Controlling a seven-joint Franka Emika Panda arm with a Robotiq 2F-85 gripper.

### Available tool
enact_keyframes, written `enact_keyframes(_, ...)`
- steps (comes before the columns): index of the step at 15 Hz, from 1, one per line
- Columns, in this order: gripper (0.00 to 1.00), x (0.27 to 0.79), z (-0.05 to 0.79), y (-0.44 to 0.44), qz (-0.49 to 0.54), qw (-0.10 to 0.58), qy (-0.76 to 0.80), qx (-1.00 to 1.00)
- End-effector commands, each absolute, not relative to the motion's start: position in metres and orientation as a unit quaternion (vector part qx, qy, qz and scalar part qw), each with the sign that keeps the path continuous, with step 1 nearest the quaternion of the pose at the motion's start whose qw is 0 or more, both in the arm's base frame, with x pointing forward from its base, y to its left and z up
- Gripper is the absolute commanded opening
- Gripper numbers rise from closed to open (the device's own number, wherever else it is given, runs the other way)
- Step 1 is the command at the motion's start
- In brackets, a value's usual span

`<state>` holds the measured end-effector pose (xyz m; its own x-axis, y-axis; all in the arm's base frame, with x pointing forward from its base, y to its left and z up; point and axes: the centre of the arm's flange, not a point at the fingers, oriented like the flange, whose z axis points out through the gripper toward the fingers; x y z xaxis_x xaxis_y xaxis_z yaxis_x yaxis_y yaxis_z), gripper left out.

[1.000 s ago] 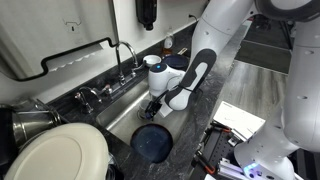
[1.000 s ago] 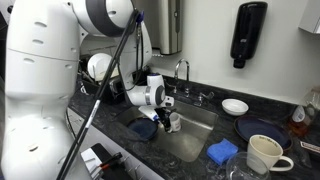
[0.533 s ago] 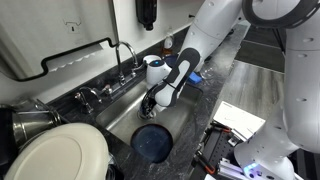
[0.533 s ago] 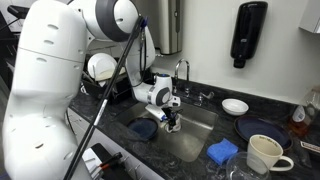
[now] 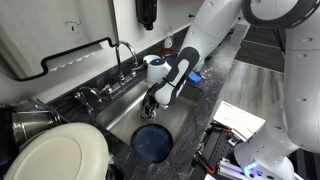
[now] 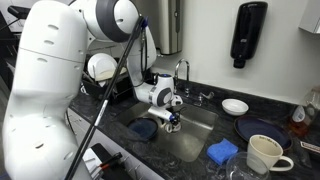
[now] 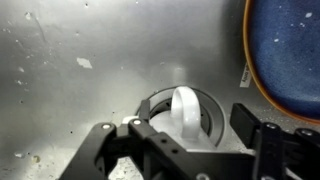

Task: Remove the cup from the sink and put it on the plate

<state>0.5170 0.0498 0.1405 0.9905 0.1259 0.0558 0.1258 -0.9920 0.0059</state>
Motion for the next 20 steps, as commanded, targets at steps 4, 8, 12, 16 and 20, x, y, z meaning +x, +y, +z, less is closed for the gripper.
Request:
enact_keyframes(4,0.31,0.516,0.134,0.046,0.033,-0.001,0.099,0.995)
enact_keyframes(8,0.03,0.516,0.132,0.05,0.033,-0.001,0.103,0.994)
enact_keyframes(12,0.04,0.516,0.136,0.051,0.036,-0.001,0.096,0.995)
enact_keyframes(16,0.04,0.515,0.155,0.043,0.046,0.01,0.078,0.996)
enact_keyframes(20,0.04,0.522,0.189,0.016,0.056,0.04,0.038,0.997)
